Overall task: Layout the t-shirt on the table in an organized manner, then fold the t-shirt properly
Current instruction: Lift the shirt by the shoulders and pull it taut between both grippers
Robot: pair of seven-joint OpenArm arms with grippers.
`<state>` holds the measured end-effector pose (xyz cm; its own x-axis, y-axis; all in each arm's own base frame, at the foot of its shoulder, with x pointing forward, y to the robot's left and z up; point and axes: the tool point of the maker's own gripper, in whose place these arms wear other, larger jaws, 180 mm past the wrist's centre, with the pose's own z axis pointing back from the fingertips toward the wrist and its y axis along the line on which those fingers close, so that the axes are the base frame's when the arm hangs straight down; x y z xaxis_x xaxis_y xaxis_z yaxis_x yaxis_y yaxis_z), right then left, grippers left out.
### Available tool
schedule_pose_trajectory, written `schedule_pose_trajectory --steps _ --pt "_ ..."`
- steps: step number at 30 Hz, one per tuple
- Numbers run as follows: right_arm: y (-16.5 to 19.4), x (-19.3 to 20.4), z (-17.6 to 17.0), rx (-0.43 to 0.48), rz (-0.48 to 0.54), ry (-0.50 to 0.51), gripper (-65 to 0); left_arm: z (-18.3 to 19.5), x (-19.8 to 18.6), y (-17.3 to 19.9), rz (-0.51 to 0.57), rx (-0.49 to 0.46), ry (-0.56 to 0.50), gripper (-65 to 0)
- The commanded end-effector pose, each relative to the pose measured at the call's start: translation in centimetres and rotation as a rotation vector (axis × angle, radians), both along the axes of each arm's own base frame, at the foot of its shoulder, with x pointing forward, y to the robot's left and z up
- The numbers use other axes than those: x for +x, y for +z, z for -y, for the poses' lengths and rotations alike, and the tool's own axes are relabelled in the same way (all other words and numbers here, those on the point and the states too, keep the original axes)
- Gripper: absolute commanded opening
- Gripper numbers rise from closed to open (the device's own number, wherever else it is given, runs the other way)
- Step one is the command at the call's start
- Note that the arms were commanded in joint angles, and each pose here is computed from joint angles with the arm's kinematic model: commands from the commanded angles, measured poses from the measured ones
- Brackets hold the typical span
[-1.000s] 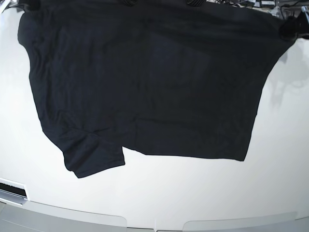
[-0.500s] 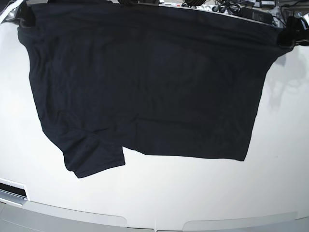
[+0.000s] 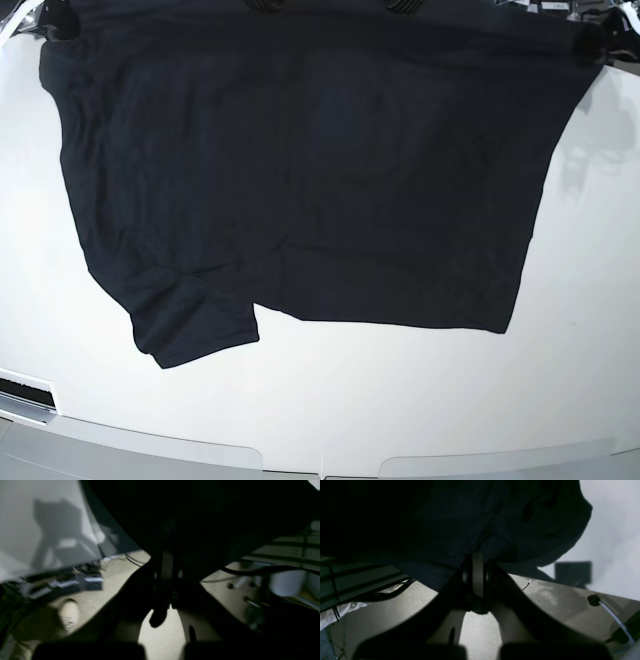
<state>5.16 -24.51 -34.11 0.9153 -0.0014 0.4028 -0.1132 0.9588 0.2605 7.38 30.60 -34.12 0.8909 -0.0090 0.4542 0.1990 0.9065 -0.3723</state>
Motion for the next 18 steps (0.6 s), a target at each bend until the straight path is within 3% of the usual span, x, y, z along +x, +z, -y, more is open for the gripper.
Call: schedule_pose_trajectory --steps 1,10,18 --pt "0.6 0.1 0.2 -0.011 0.016 0.014 -65.0 -0.4 0.4 0.5 0.022 0.021 -0.013 -65.0" --pt "1.4 0.5 -1.0 0.069 0.056 0.015 -65.0 -1.6 -1.0 -0.4 -0.037 0.06 -0.011 -65.0" --pt "1.7 0.7 -0.8 0.072 0.069 0.006 -65.0 -0.4 -0.1 0.3 0.003 -0.027 0.025 -65.0"
